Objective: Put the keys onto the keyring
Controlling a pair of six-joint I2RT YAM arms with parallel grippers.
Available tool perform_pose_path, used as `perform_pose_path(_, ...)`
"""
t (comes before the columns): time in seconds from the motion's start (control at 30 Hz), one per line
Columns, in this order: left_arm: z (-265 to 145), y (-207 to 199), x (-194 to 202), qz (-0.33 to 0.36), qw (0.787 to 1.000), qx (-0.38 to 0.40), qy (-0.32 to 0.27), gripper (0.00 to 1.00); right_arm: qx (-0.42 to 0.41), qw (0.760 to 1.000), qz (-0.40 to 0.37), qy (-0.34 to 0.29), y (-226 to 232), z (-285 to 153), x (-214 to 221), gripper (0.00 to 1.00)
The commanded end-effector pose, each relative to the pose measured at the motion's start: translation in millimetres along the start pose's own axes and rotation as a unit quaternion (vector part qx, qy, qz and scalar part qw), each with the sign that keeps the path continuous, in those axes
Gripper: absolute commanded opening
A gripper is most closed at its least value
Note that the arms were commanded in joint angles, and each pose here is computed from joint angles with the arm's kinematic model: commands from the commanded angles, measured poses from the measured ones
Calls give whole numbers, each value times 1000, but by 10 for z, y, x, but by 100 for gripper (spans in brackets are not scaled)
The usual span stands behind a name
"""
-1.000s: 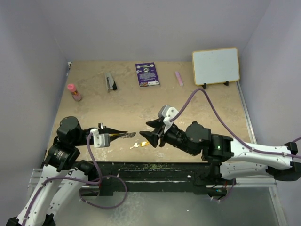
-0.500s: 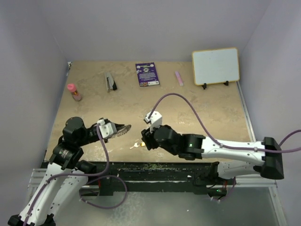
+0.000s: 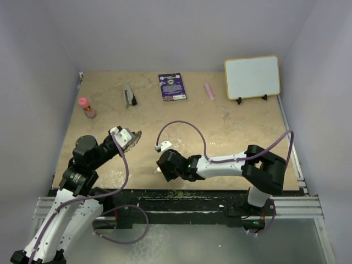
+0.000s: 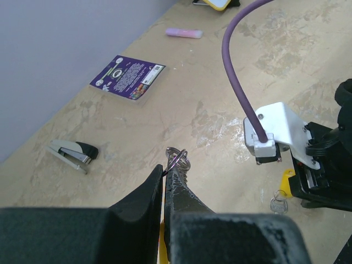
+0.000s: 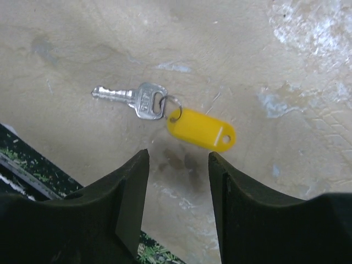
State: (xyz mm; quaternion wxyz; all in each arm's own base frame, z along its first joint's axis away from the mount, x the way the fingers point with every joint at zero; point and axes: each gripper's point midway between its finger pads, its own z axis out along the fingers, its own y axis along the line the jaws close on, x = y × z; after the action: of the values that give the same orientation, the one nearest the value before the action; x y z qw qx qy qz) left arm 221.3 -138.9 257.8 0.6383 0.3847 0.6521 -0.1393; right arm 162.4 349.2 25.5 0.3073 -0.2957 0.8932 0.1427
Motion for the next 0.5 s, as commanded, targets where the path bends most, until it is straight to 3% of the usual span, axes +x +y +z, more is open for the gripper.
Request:
perform_pose_path(0.0, -4, 102, -148, 3, 999, -24, -29, 3, -24, 997, 25, -64, 63, -25, -467, 50)
perform_pose_path(0.2, 2, 99, -138, 4, 999, -25, -33, 4, -22, 996, 21, -79, -3, 10, -578, 49)
perform_pose_path(0.47, -8, 105, -143, 6, 999, -26, -34, 4, -65, 997, 13, -49, 133, 158, -508, 38)
